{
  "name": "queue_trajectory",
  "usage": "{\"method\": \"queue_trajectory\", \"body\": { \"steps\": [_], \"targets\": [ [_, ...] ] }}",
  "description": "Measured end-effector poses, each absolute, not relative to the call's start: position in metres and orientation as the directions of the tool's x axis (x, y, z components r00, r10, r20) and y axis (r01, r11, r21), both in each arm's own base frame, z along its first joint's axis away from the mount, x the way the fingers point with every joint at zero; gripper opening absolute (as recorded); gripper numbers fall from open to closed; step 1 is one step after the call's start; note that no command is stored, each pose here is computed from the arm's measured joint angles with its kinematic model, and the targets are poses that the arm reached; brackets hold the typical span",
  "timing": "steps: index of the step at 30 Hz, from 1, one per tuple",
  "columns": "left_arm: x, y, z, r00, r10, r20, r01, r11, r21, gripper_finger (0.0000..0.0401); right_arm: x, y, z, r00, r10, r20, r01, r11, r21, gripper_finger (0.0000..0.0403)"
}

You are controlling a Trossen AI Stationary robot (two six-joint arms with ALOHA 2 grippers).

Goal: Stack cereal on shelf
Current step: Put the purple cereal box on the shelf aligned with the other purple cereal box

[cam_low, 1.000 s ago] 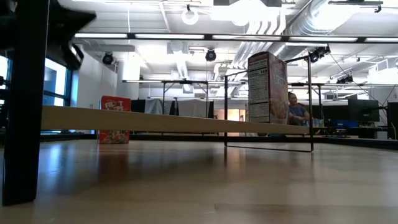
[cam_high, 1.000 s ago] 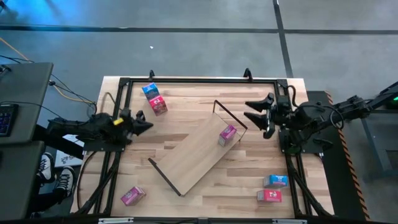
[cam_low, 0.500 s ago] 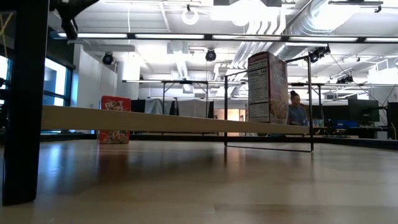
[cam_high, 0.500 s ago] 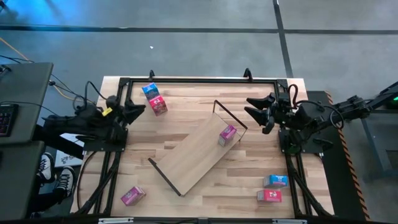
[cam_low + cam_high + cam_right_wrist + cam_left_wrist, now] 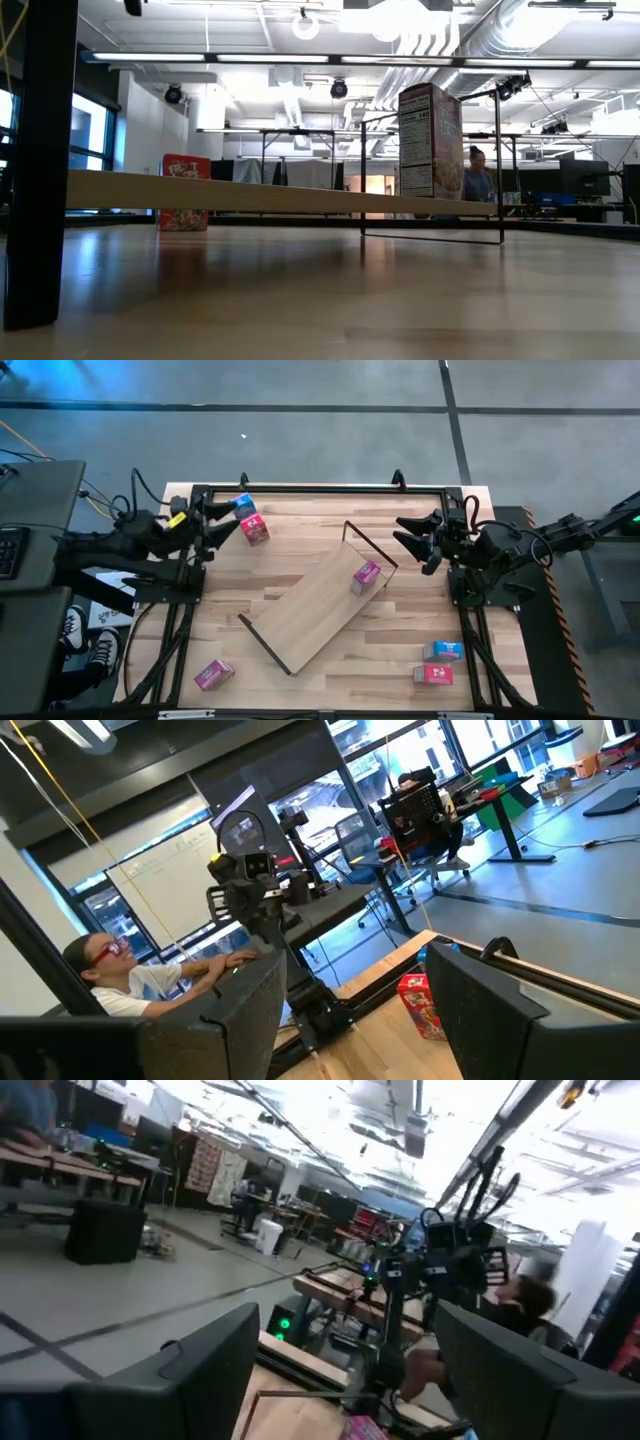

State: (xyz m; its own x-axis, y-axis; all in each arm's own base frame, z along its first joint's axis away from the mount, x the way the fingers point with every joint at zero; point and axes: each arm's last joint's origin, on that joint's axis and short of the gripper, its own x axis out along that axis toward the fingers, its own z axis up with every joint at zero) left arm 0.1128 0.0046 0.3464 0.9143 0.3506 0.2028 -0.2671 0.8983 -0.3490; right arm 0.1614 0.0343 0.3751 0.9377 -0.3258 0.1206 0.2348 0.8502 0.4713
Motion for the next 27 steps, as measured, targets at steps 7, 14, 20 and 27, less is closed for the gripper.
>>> {"method": "queue_trajectory", "body": {
  "steps": [7, 14, 20, 27],
  "targets": [
    [0.129, 0.000, 0.349, 0.944, 0.254, -0.213, -0.326, 0.823, -0.465, 0.0295, 0.162, 0.035, 0.375, 0.942, -0.312, 0.121, 0.222, 0.855, 0.469, 0.0234],
    [0.137, -0.013, 0.377, 0.832, 0.019, -0.555, -0.347, 0.799, -0.492, 0.0295, 0.163, 0.037, 0.372, 0.970, -0.225, 0.096, 0.163, 0.886, 0.433, 0.0234],
    [0.139, -0.032, 0.396, 0.663, -0.070, -0.745, -0.485, 0.719, -0.499, 0.0296, 0.163, 0.039, 0.366, 0.985, -0.169, 0.040, 0.139, 0.905, 0.402, 0.0234],
    [0.152, -0.079, 0.388, 0.350, -0.128, -0.928, -0.626, 0.706, -0.333, 0.0296, 0.163, 0.040, 0.358, 0.989, -0.145, -0.030, 0.144, 0.900, 0.411, 0.0234]
  ]
}}
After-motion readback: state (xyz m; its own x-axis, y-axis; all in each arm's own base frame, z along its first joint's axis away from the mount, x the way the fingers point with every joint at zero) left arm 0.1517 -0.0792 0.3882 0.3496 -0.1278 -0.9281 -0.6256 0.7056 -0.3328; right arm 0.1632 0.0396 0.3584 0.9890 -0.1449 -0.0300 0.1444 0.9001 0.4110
